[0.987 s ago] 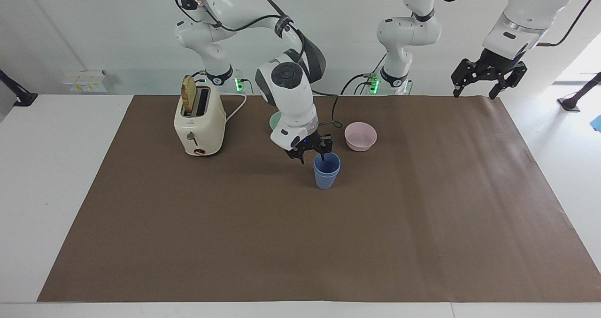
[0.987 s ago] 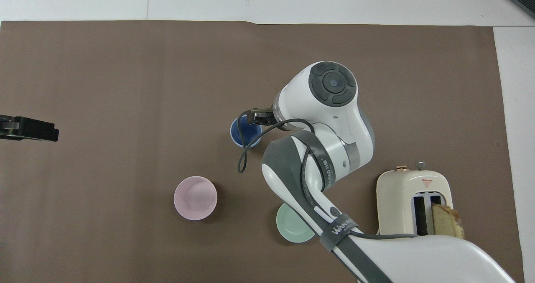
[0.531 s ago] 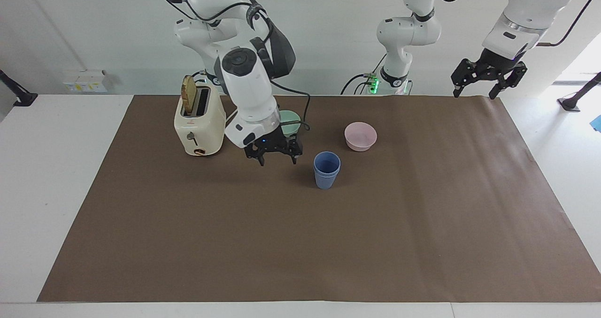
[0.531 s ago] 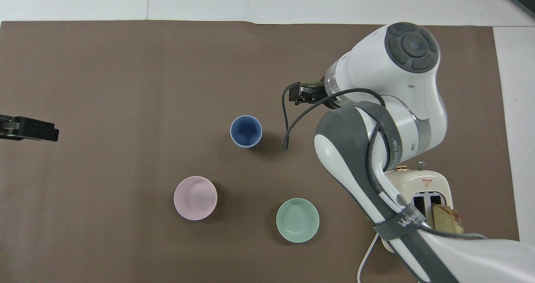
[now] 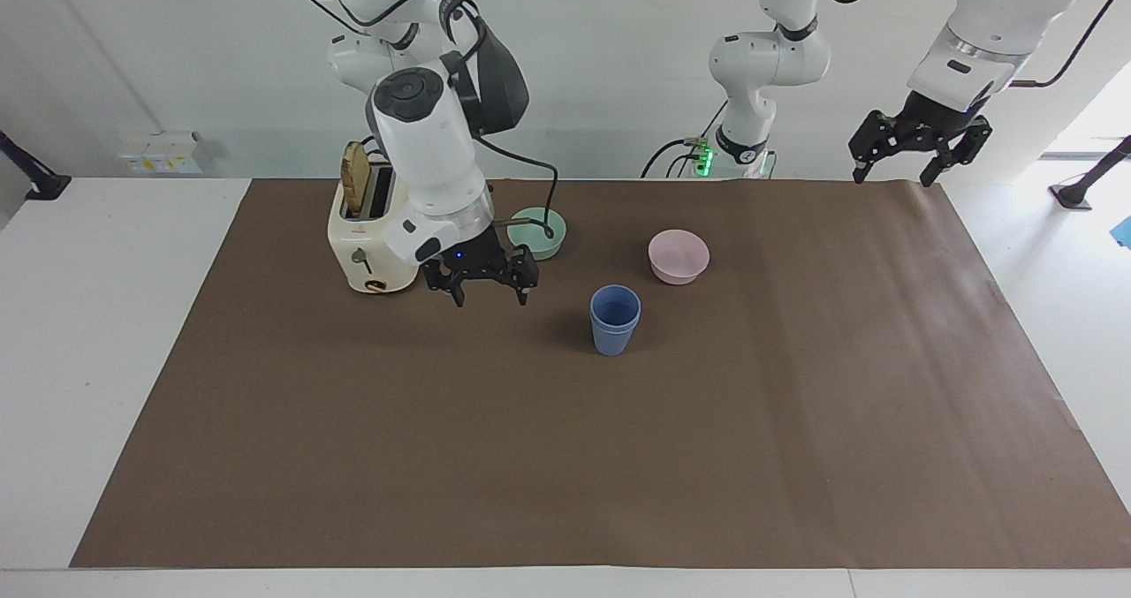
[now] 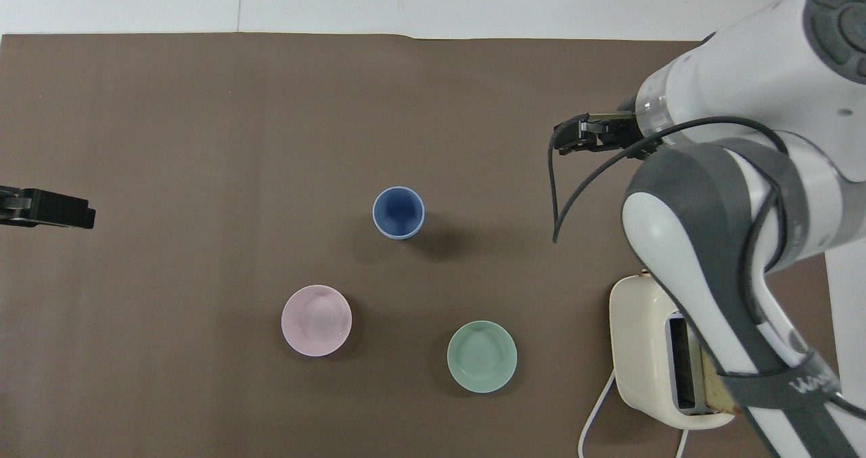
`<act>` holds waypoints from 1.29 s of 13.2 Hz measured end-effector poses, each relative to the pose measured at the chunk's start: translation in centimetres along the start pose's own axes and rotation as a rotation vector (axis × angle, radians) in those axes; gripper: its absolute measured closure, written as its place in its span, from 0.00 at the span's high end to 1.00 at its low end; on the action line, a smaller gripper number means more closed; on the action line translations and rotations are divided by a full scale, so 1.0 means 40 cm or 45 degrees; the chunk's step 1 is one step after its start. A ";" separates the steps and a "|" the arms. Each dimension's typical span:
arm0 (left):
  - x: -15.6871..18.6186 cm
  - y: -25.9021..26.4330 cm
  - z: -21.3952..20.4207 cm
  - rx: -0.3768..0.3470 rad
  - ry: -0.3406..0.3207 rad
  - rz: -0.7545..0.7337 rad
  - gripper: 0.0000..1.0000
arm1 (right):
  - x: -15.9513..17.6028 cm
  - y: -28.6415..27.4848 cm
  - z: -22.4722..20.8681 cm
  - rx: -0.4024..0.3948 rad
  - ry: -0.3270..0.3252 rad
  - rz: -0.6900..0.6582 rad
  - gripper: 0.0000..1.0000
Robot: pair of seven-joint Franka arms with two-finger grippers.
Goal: Stack blue cups with both arms
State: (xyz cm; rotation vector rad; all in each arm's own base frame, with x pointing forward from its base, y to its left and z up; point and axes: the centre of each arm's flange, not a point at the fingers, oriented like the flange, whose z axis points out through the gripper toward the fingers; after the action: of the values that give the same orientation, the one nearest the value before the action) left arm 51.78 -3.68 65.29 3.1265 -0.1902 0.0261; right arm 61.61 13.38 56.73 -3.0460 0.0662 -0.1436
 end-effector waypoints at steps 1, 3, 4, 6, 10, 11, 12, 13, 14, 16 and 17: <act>0.000 0.000 0.000 0.000 0.000 0.000 1.00 | -0.003 0.034 -0.024 -0.017 0.005 0.009 1.00; 0.000 0.000 0.000 0.000 0.000 0.000 1.00 | -0.015 0.097 -0.072 -0.059 0.008 0.019 1.00; 0.000 0.000 0.000 0.000 0.000 0.000 1.00 | -0.021 0.127 -0.097 -0.068 0.015 0.027 1.00; 0.000 0.000 0.000 0.000 0.000 0.000 1.00 | -0.038 0.183 -0.150 -0.077 0.027 0.033 1.00; 0.000 0.000 0.000 0.000 0.000 0.000 1.00 | -0.085 0.242 -0.234 -0.130 0.031 -0.001 1.00; 0.000 0.000 0.000 0.000 0.000 0.000 1.00 | -0.099 0.242 -0.250 -0.134 0.024 -0.001 1.00; 0.000 0.000 0.000 0.000 0.000 0.000 1.00 | -0.111 0.240 -0.262 -0.136 0.015 -0.002 1.00; 0.000 0.000 0.000 0.000 0.000 0.000 1.00 | -0.121 0.238 -0.273 -0.137 0.013 -0.003 1.00; 0.000 0.000 0.000 0.000 0.000 0.000 1.00 | -0.126 0.236 -0.277 -0.138 0.009 -0.005 1.00; 0.000 0.000 0.000 0.000 0.000 0.000 1.00 | -0.130 0.236 -0.276 -0.140 -0.007 -0.004 1.00; 0.000 0.000 0.000 0.000 0.000 0.000 1.00 | -0.132 0.236 -0.274 -0.141 -0.013 -0.004 1.00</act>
State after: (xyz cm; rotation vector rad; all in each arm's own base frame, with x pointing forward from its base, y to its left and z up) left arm 51.78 -3.68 65.29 3.1265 -0.1902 0.0261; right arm 54.96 3.24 66.24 -3.1570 0.0713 -0.1287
